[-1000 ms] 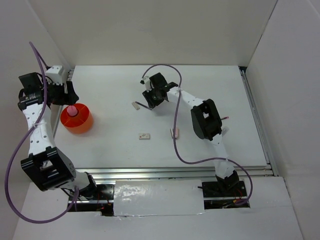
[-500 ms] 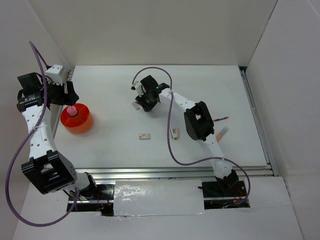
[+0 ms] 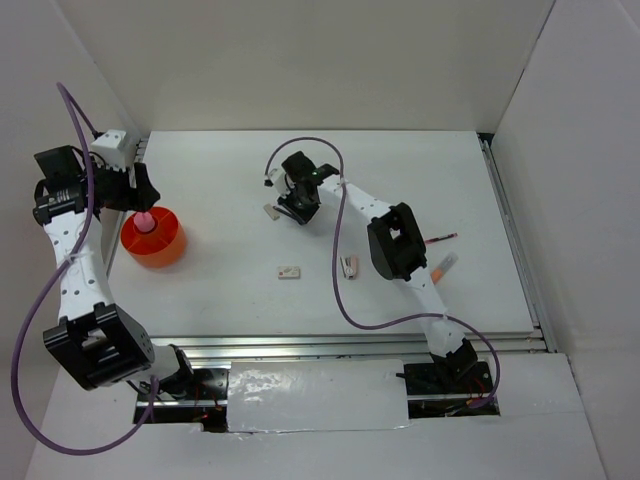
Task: Sort the stationery into containers
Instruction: Pick up the pen from the center of the board, then place the pen in the storage box.
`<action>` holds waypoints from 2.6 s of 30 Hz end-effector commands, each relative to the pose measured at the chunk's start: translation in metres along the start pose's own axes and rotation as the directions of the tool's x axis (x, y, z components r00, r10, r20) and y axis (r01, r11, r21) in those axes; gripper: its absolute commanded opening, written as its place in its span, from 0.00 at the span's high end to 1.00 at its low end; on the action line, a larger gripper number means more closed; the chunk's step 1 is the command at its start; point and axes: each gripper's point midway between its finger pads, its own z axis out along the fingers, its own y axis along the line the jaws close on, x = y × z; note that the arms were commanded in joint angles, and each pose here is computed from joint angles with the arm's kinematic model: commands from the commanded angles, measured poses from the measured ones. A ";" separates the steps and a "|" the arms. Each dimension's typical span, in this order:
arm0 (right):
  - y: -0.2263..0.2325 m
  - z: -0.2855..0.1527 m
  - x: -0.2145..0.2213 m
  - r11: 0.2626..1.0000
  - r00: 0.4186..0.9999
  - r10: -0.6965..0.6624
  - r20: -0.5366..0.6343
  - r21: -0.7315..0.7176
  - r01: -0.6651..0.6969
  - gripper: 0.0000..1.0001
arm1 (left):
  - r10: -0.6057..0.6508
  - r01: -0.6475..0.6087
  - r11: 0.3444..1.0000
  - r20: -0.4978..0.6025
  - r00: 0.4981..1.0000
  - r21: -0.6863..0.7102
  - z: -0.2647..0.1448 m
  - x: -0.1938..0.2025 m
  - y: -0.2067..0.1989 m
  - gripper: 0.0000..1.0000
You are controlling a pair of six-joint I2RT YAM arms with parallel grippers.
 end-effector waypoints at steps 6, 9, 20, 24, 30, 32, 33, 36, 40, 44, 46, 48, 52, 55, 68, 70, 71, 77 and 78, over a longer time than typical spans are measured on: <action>0.021 -0.031 0.018 0.998 0.999 -0.016 -0.046 -0.068 0.012 1.00 | 0.228 -0.245 0.967 0.188 0.955 0.071 -0.032 -0.064 -0.039 0.19; 0.019 -0.067 0.000 0.995 0.997 0.058 0.044 -0.086 -0.054 1.00 | 0.344 -0.367 0.929 0.245 0.907 0.053 -0.037 -0.082 -0.054 0.19; 0.030 -0.189 -0.022 0.660 0.772 0.625 0.114 -0.604 -0.446 1.00 | 0.779 -0.890 0.417 0.431 0.455 0.186 -0.012 -0.034 -0.212 0.26; 0.035 -0.199 -0.016 0.506 0.695 0.719 0.002 -0.687 -0.522 1.00 | 0.802 -0.958 0.182 0.531 0.274 0.220 -0.004 0.008 -0.265 0.33; 0.069 -0.201 0.002 0.306 0.595 0.788 -0.160 -0.736 -0.604 1.00 | 0.756 -0.968 -0.051 0.643 0.123 0.245 -0.007 0.035 -0.307 0.42; 0.087 -0.207 0.002 0.227 0.573 0.789 -0.221 -0.762 -0.606 1.00 | 0.726 -0.968 -0.134 0.686 0.051 0.214 -0.009 0.046 -0.320 0.44; 0.094 -0.213 0.000 0.211 0.575 0.785 -0.230 -0.774 -0.597 1.00 | 0.701 -0.969 -0.173 0.713 0.003 0.174 -0.014 0.048 -0.330 0.44; 0.115 -0.218 -0.003 0.179 0.591 0.760 -0.270 -0.787 -0.590 1.00 | 0.653 -0.948 -0.284 0.753 -0.084 0.141 -0.017 0.073 -0.347 0.46; 0.134 -0.220 -0.008 0.187 0.622 0.730 -0.283 -0.793 -0.580 1.00 | 0.608 -0.908 -0.356 0.793 -0.046 0.220 -0.027 0.095 -0.364 0.46; 0.150 -0.221 -0.009 0.190 0.638 0.711 -0.296 -0.793 -0.578 1.00 | 0.596 -0.894 -0.368 0.803 -0.015 0.256 -0.027 0.105 -0.375 0.46; 0.157 -0.220 -0.008 0.205 0.648 0.703 -0.291 -0.790 -0.578 1.00 | 0.597 -0.895 -0.368 0.802 -0.019 0.253 -0.025 0.108 -0.378 0.45; 0.162 -0.219 -0.007 0.207 0.651 0.700 -0.296 -0.788 -0.580 1.00 | 0.599 -0.897 -0.366 0.800 -0.023 0.248 -0.025 0.110 -0.379 0.45; 0.167 -0.216 -0.007 0.231 0.659 0.694 -0.290 -0.777 -0.585 1.00 | 0.620 -0.888 -0.379 0.784 -0.033 0.262 -0.020 0.117 -0.374 0.43; 0.170 -0.216 -0.008 0.236 0.662 0.690 -0.292 -0.774 -0.588 1.00 | 0.638 -0.884 -0.375 0.769 -0.028 0.279 -0.017 0.120 -0.372 0.39; 0.182 -0.227 -0.007 0.249 0.673 0.684 -0.281 -0.777 -0.578 1.00 | 0.763 -0.879 -0.289 0.646 0.028 0.379 0.016 0.127 -0.360 0.55; 0.182 -0.227 -0.006 0.248 0.672 0.685 -0.281 -0.777 -0.578 1.00 | 0.769 -0.883 -0.282 0.638 0.025 0.374 0.018 0.127 -0.359 0.60; 0.183 -0.228 -0.006 0.249 0.674 0.684 -0.279 -0.779 -0.575 1.00 | 0.773 -0.884 -0.279 0.634 0.024 0.374 0.018 0.127 -0.359 0.63; 0.179 -0.230 -0.002 0.268 0.689 0.682 -0.247 -0.792 -0.549 0.44 | 0.784 -0.915 -0.203 0.617 0.061 0.348 0.007 0.114 -0.357 0.99; 0.169 -0.230 -0.002 0.286 0.684 0.694 -0.227 -0.785 -0.550 0.39 | 0.772 -0.926 -0.194 0.633 0.060 0.325 -0.001 0.108 -0.360 1.00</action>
